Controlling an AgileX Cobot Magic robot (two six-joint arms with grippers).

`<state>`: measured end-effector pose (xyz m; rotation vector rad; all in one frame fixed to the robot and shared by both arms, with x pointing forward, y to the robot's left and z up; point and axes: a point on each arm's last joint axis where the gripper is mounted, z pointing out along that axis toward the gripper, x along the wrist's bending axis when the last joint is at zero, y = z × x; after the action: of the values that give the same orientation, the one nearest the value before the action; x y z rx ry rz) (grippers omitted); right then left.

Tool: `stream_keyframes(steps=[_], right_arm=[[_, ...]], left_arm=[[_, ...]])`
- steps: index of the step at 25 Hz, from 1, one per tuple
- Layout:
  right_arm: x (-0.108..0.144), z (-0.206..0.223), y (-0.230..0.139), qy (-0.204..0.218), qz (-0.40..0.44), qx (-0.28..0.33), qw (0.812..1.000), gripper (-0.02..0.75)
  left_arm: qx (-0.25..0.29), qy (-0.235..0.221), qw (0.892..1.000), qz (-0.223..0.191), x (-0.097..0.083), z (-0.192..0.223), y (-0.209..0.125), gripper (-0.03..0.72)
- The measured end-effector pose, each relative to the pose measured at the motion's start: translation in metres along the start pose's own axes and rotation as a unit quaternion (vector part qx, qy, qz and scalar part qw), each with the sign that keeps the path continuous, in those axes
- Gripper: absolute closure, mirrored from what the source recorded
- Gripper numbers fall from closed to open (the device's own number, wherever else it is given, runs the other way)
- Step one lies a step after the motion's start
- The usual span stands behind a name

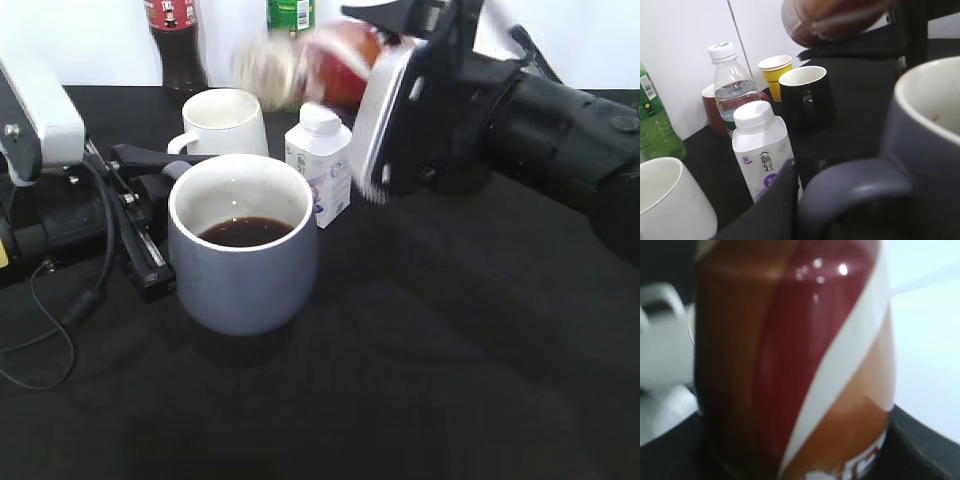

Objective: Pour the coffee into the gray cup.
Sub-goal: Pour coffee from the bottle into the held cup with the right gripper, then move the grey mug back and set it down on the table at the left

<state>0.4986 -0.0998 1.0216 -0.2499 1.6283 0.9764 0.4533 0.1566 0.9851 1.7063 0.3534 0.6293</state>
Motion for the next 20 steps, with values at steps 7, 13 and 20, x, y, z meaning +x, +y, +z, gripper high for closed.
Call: stream_keyframes(steps=[7, 13, 20], right_arm=[[0.000, 0.000, 0.000, 0.000, 0.436, 0.003, 0.900, 0.205], [0.003, 0.000, -0.002, 0.007, 0.499, 0.020, 0.866, 0.205], [0.003, 0.000, -0.003, 0.006, 0.501, 0.021, 0.865, 0.205]], left_arm=[[0.000, 0.000, 1.000, 0.000, 0.000, 0.000, 0.000, 0.624], [-0.002, 0.001, 1.000, -0.001, 0.000, 0.000, 0.000, 0.624], [-0.026, 0.085, 0.995, -0.034, 0.023, -0.012, 0.009, 0.624]])
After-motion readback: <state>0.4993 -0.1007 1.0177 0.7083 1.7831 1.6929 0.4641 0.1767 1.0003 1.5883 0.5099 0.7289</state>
